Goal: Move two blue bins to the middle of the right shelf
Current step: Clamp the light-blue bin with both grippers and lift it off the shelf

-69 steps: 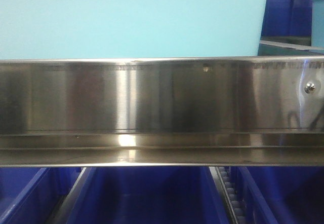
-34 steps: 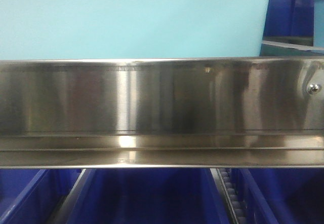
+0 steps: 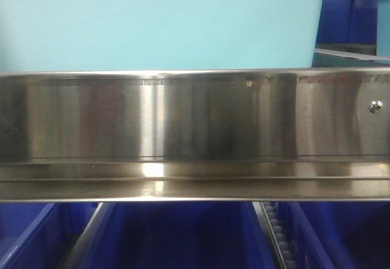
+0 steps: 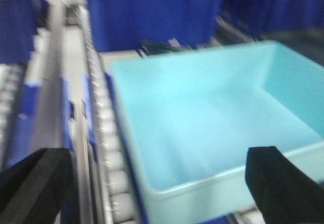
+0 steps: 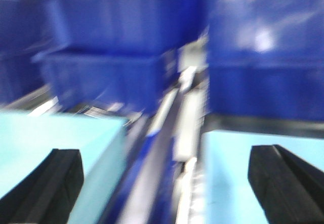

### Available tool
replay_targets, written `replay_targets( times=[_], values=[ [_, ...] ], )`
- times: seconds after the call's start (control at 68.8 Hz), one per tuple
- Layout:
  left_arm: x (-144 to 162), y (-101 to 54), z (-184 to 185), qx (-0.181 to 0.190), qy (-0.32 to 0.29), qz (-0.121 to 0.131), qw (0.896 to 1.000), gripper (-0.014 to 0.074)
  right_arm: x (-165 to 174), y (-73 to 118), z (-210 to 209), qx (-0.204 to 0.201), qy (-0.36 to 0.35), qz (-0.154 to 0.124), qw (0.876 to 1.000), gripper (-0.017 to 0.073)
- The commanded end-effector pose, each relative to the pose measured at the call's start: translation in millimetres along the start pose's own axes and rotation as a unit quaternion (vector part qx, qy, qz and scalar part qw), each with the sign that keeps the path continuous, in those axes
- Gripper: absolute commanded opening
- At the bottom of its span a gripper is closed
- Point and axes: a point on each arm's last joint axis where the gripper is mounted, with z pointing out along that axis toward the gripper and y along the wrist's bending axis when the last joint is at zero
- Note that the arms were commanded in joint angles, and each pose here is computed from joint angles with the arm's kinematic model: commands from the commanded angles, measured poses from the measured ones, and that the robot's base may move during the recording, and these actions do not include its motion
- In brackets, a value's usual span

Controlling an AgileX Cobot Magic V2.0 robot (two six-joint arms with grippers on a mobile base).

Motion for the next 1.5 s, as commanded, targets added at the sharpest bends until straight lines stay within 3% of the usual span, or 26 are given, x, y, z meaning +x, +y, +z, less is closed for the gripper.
replay_targets(
  times=[0.0, 0.291, 0.363, 0.523, 0.639, 0.785, 0.915, 1.075, 1.293, 1.395, 1.482],
  values=[
    [-16.2, -6.0, 11.0, 0.021, 0.026, 0.009, 0.999, 0.0601, -9.7, 5.2, 21.3, -0.034, 0.052, -0.006, 0.998, 0.0559],
    [-66.9, -8.9, 56.0, 0.019, 0.116, 0.016, 0.993, 0.057, -49.8, 35.3, 102.0, -0.131, 0.21, -0.028, 0.969, 0.0559],
    [-72.5, -7.2, 68.6, 0.008, 0.139, 0.02, 0.99, 0.0557, -54.1, 36.6, 120.5, -0.108, 0.249, -0.015, 0.962, 0.0559],
    [-79.9, 0.6, 97.6, -0.042, 0.183, 0.006, 0.982, 0.0557, -54.4, 34.0, 156.1, 0.024, 0.334, -0.019, 0.942, 0.0559],
    [-77.5, 4.6, 120.9, -0.046, 0.229, -0.006, 0.972, 0.0557, -51.2, 44.4, 179.6, 0.016, 0.346, -0.01, 0.938, 0.0559],
    [-66.2, 20.4, 155.3, -0.048, 0.29, -0.045, 0.955, 0.0557, -25.0, 51.1, 214.5, 0.013, 0.397, 0.018, 0.918, 0.0559],
    [-54.9, 28.3, 180.3, -0.046, 0.322, -0.051, 0.944, 0.0557, -0.4, 56.9, 241.1, 0.003, 0.439, 0.032, 0.898, 0.0559],
    [-44.0, 29.4, 201.2, -0.039, 0.35, -0.048, 0.935, 0.0557, 20.2, 58.1, 261.5, 0.01, 0.467, 0.035, 0.884, 0.0559],
    [-30.7, 31.8, 223.1, -0.039, 0.379, -0.05, 0.923, 0.0557, 35.8, 58.7, 277.6, 0.018, 0.479, 0.043, 0.876, 0.0554],
    [-28.7, 32.1, 226.2, -0.039, 0.383, -0.05, 0.921, 0.0517, 36.3, 58.8, 278.8, 0.017, 0.477, 0.043, 0.877, 0.0472],
    [-28.7, 32.1, 226.2, -0.039, 0.383, -0.05, 0.921, 0.0407, 36.3, 58.7, 278.9, 0.018, 0.477, 0.042, 0.878, 0.0313]
  ],
)
